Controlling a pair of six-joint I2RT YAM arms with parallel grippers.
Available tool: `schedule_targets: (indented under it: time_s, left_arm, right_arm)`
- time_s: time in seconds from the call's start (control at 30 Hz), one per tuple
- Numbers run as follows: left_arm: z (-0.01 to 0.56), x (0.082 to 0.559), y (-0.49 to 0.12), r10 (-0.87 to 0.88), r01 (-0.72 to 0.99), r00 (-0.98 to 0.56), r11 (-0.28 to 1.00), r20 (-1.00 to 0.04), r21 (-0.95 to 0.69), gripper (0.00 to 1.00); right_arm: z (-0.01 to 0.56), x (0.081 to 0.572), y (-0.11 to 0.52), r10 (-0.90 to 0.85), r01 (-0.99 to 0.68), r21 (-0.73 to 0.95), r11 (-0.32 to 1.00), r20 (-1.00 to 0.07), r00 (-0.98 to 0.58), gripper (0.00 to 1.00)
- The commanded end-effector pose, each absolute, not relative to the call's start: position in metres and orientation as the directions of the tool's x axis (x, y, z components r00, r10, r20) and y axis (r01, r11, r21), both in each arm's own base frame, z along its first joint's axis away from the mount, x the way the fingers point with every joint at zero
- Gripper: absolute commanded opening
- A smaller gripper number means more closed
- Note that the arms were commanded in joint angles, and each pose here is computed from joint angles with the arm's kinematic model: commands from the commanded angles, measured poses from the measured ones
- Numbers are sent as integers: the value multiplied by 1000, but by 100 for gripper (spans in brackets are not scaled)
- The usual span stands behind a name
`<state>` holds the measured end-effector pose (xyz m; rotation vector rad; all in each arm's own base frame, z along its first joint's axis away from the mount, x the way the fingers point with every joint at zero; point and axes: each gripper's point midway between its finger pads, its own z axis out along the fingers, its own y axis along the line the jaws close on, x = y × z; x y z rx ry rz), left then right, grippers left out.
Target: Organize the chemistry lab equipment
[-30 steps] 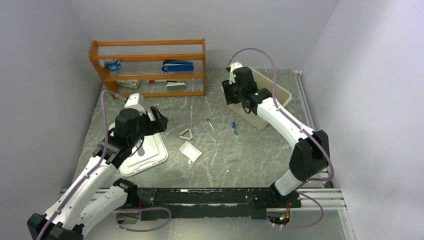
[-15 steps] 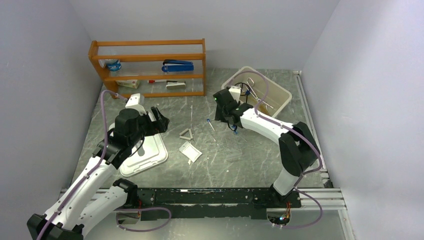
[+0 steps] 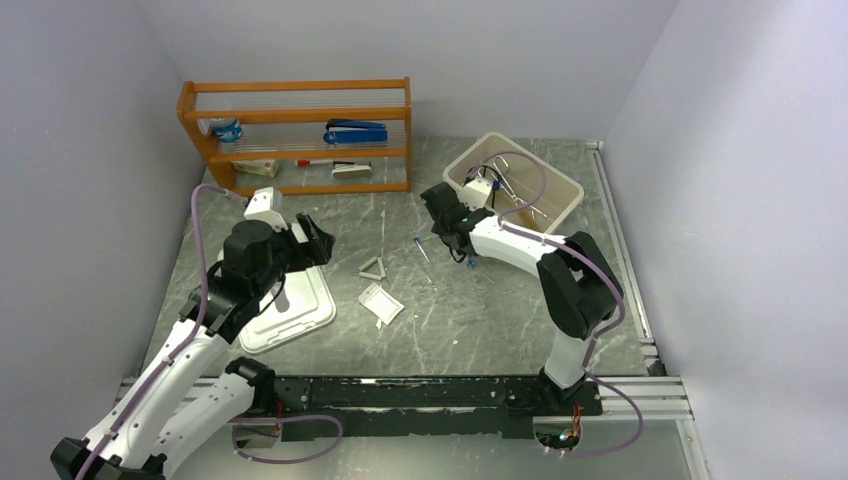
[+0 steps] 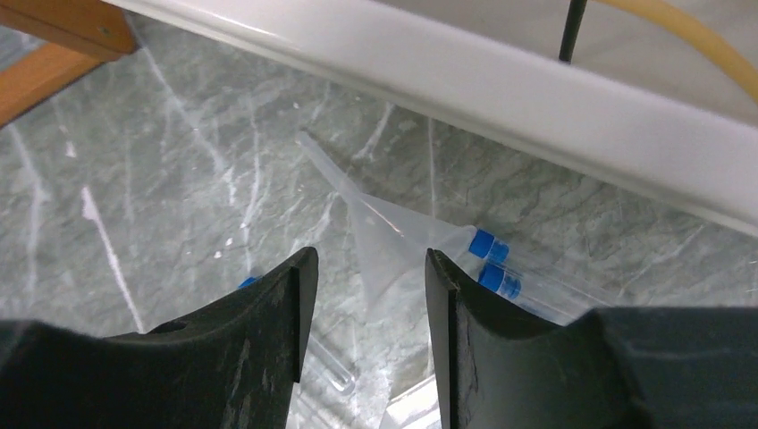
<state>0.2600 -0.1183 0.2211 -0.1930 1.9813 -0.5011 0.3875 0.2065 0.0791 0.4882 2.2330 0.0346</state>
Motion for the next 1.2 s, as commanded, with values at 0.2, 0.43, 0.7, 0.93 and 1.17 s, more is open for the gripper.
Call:
schedule_targets:
  time_s: [0.2, 0.43, 0.7, 0.93, 1.17]
  left_arm:
    - [217, 267, -112, -344, 43, -442, 914, -828, -403, 89]
    - [209, 270, -113, -328, 25, -469, 923, -820, -383, 88]
    - [211, 268, -107, -336, 8, -455, 925, -825, -381, 88]
    - [214, 267, -110, -342, 26, -447, 919, -827, -394, 89]
    - [213, 268, -119, -337, 61, -465, 910, -818, -410, 89]
  right_arm:
    - [54, 398, 206, 405, 395, 202, 896, -739, -539, 38]
    - [63, 408, 222, 416, 332, 271, 904, -741, -527, 10]
    - [132, 411, 242, 475, 205, 432, 879, -745, -468, 0]
    - [224, 401, 238, 495, 38, 528, 848, -767, -407, 0]
    - [250, 414, 115, 499, 214, 454, 865, -817, -287, 0]
